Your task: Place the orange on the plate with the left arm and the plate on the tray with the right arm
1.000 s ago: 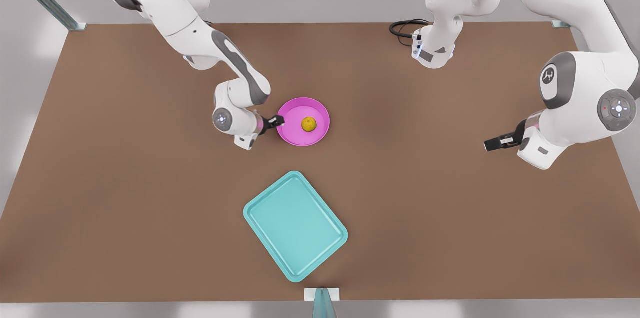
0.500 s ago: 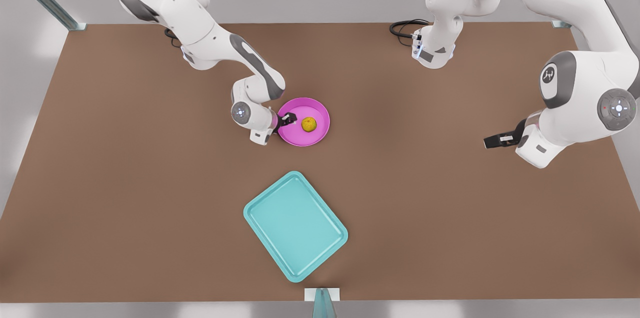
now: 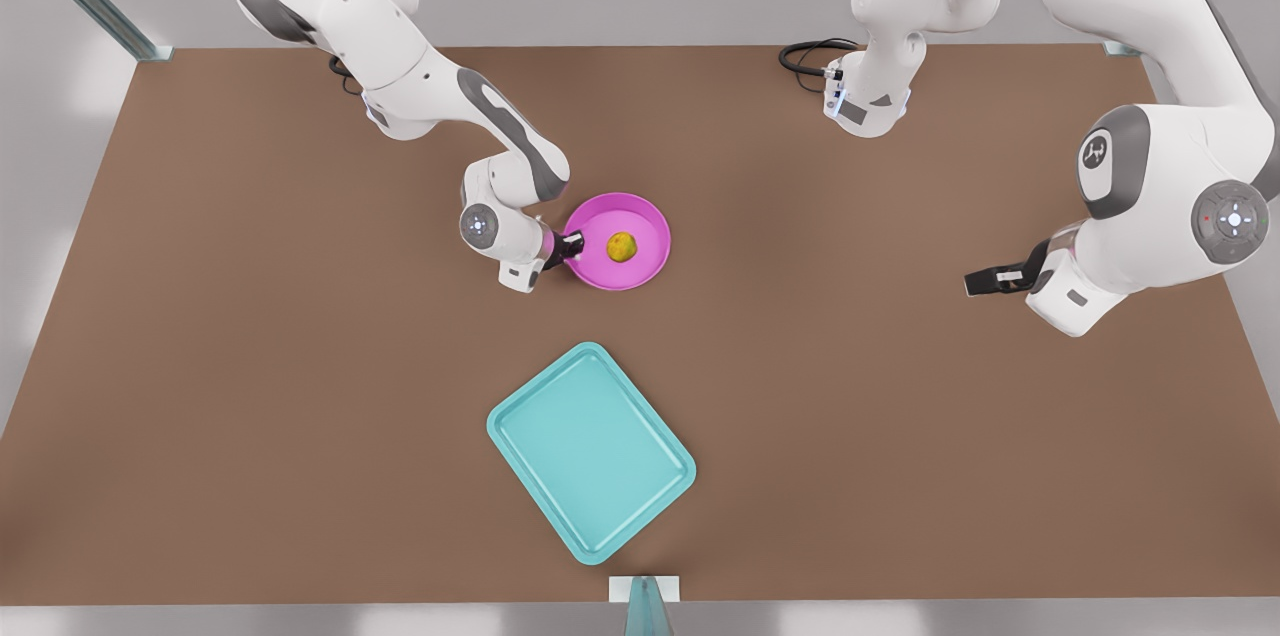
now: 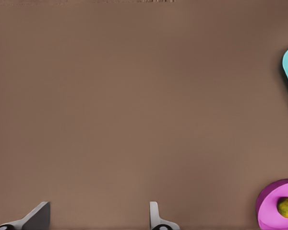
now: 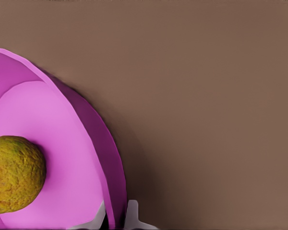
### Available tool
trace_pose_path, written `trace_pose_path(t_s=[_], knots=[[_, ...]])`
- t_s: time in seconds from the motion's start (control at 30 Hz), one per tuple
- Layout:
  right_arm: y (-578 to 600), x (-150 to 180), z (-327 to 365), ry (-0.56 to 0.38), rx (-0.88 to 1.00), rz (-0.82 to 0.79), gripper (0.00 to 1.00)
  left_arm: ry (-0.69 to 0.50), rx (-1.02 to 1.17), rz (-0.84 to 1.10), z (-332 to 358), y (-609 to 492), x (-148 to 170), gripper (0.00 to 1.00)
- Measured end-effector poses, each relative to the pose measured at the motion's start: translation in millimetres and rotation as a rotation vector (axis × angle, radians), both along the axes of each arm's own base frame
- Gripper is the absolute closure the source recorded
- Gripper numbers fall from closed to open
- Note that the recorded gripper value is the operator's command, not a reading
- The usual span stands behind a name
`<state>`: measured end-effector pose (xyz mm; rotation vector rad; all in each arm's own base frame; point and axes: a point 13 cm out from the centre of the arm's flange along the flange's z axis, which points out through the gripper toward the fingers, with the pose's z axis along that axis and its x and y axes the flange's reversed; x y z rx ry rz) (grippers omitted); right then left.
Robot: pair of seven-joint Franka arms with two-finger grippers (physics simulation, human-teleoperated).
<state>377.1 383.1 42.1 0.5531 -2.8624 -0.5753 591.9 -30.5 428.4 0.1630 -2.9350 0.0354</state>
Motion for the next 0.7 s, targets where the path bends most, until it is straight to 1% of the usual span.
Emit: trace_pose_path(t_s=[0.13, 0.23, 0.3, 0.43, 0.5, 0.6, 0.7], knots=[[1.5, 4.1, 7.3, -0.014, 0.006, 0.008, 0.77, -0.001, 0.0, -0.011, -0.4, 0.5, 0.6, 0.0], [5.5, 14.5, 20.5, -0.04, 0.02, 0.009, 0.79, -0.002, 0.0, -0.018, -0.6, 0.8, 0.8, 0.0], [12.2, 28.8, 36.4, -0.065, 0.04, 0.008, 0.79, -0.002, 0.0, -0.022, -0.7, 1.0, 0.9, 0.0], [18.4, 69.9, 64.2, -0.096, 0.084, -0.024, 0.79, -0.004, 0.001, -0.029, -0.3, 1.4, 1.0, 0.0], [21.6, 99.4, 76.7, -0.109, 0.112, -0.053, 0.79, -0.004, 0.002, -0.031, 0.1, 2.0, 0.9, 0.0], [25.2, 156.6, 91.8, -0.134, 0.161, -0.117, 0.79, -0.004, 0.002, -0.035, -0.7, 2.0, 1.0, 0.0], [7.4, 253.2, 128.2, -0.166, 0.218, -0.22, 0.79, -0.003, 0.001, -0.039, -1.2, 1.7, 1.0, 0.0]])
